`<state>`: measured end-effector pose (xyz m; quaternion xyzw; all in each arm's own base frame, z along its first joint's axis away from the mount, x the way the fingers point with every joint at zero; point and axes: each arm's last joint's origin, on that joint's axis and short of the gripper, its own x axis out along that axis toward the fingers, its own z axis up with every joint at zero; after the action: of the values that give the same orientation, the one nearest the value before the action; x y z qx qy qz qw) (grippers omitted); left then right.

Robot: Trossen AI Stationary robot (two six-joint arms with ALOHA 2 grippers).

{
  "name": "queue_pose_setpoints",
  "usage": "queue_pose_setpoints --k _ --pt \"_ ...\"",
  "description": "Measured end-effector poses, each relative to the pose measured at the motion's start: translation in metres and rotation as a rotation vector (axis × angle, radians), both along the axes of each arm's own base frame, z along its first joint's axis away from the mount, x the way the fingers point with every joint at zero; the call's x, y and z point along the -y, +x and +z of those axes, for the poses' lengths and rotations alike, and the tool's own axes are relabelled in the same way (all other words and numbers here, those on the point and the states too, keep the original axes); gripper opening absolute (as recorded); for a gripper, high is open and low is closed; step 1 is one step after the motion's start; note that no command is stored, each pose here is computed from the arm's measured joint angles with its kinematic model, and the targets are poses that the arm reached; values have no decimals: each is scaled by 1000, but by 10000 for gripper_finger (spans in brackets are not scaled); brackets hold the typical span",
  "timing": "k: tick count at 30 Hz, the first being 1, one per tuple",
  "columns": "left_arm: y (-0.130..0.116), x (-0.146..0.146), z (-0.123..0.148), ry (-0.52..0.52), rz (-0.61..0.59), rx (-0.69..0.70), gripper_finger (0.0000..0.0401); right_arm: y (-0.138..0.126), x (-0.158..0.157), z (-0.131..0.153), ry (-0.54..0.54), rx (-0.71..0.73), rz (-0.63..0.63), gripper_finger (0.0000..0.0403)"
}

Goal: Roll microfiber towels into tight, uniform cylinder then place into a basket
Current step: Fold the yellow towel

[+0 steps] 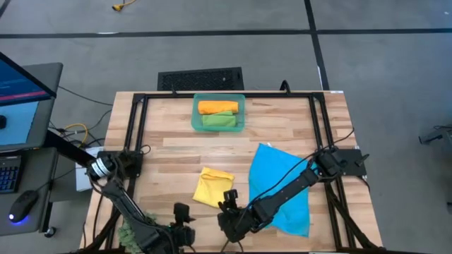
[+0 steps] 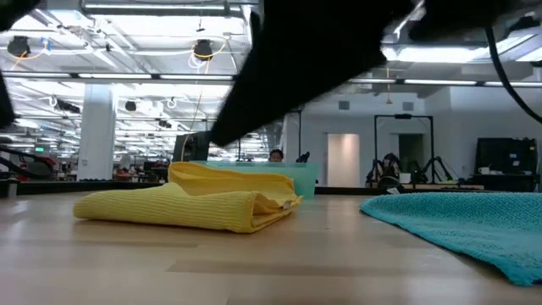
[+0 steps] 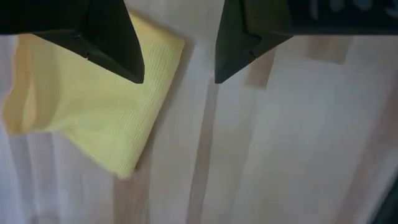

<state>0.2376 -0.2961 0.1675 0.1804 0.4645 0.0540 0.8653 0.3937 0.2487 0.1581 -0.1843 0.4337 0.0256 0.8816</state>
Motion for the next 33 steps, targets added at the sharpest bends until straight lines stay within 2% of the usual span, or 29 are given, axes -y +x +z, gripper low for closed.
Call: queue_pose_setpoints --k 4,7,10,14,18,23,26,33 --pt "-10 -2 38 -47 -99 36 192 -2 -4 1 2 -1 25 219" --pt "-21 -16 63 -74 -111 92 192 -4 -8 1 -15 -3 53 219" --pt "-33 -34 73 -106 -76 167 192 -6 -10 3 -36 11 59 219" --pt "-47 -58 56 -107 -22 268 192 -4 -7 3 -40 12 51 219" --pt "-43 -73 32 -164 -42 331 192 2 1 1 -35 17 28 219" --pt "-30 -88 10 -212 -112 333 192 9 8 0 29 5 11 219" --pt "-24 -100 2 -213 -112 315 192 11 12 0 60 -8 -2 219" --pt "-12 -123 -11 -302 -93 248 192 14 14 -7 80 -7 -35 219"
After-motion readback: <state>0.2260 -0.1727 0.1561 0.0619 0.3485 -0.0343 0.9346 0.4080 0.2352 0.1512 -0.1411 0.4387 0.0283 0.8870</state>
